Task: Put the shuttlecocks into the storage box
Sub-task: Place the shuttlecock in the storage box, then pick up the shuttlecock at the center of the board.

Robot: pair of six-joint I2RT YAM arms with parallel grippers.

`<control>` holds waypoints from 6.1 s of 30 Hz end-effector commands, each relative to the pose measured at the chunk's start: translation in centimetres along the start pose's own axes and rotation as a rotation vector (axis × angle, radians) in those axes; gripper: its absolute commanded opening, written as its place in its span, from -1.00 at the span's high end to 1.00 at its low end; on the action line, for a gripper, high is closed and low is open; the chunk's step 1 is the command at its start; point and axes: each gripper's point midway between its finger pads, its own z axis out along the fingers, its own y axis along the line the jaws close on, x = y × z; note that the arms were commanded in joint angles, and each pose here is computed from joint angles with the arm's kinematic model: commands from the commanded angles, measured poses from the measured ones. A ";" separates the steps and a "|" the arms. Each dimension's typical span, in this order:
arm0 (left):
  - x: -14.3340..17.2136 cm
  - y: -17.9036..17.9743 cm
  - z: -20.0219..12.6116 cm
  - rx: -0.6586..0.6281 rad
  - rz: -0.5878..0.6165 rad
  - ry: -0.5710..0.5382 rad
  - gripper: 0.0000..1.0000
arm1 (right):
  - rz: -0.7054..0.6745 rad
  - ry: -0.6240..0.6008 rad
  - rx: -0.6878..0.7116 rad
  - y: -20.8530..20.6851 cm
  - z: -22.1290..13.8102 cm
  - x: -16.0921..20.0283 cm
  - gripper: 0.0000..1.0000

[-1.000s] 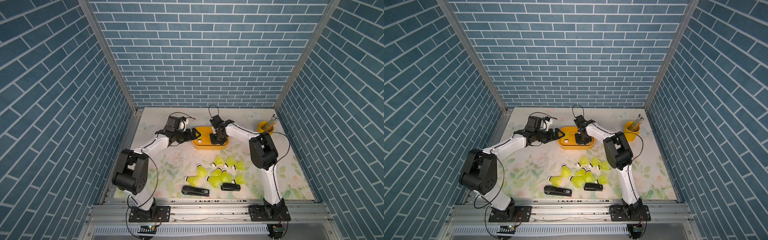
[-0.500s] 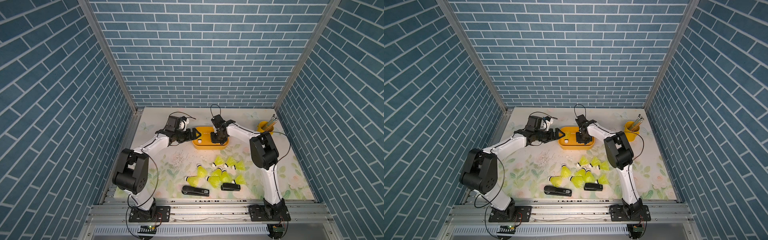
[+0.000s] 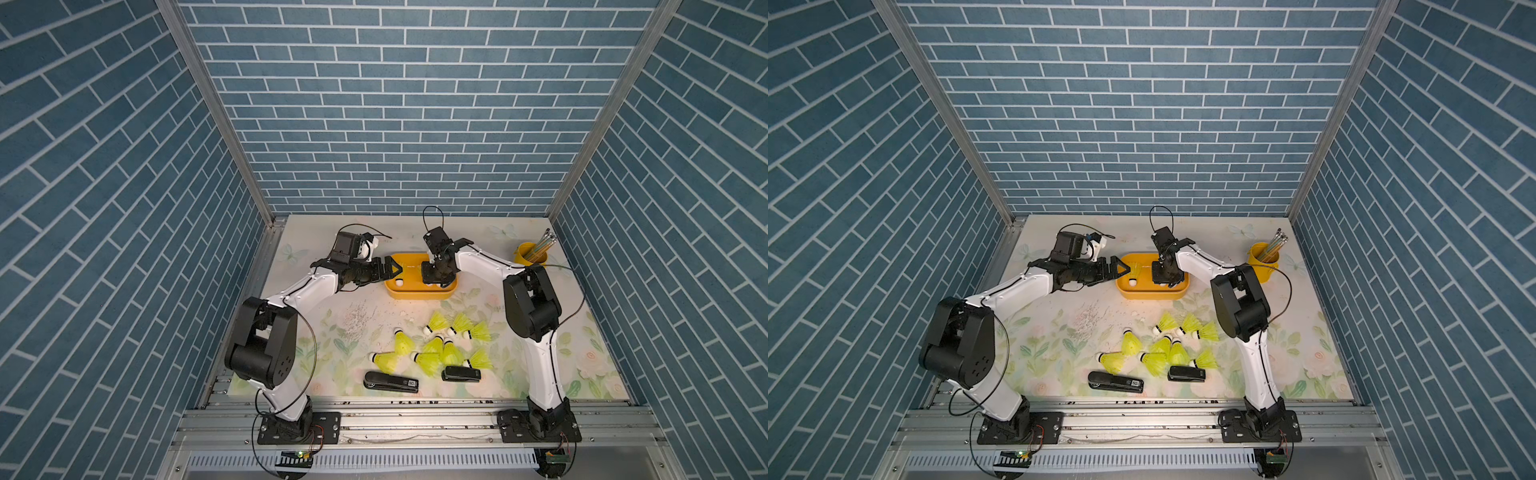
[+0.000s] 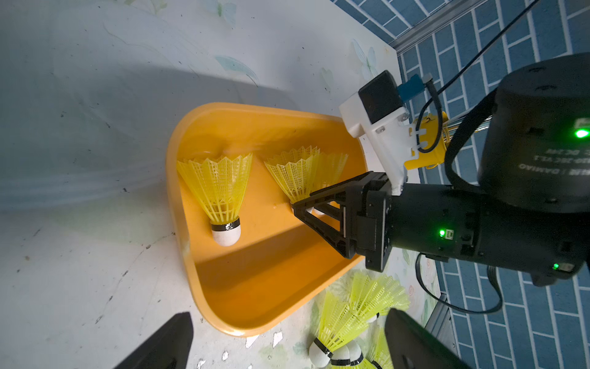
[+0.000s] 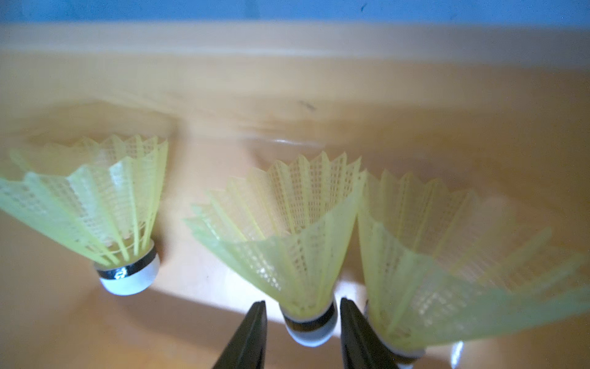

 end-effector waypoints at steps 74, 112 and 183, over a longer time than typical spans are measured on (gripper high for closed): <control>16.3 -5.3 5.6 -0.188 0.686 0.214 -0.28 | 0.123 -0.043 -0.223 -3.5 -16.9 22.4 -1.00; 18.6 -5.1 10.3 -0.242 0.812 0.296 0.18 | 0.152 -0.042 -0.218 -3.9 -16.1 22.7 -0.95; 9.0 -10.2 3.5 -0.183 0.589 0.101 0.65 | 0.091 -0.412 -0.225 -1.7 -27.1 8.1 -0.89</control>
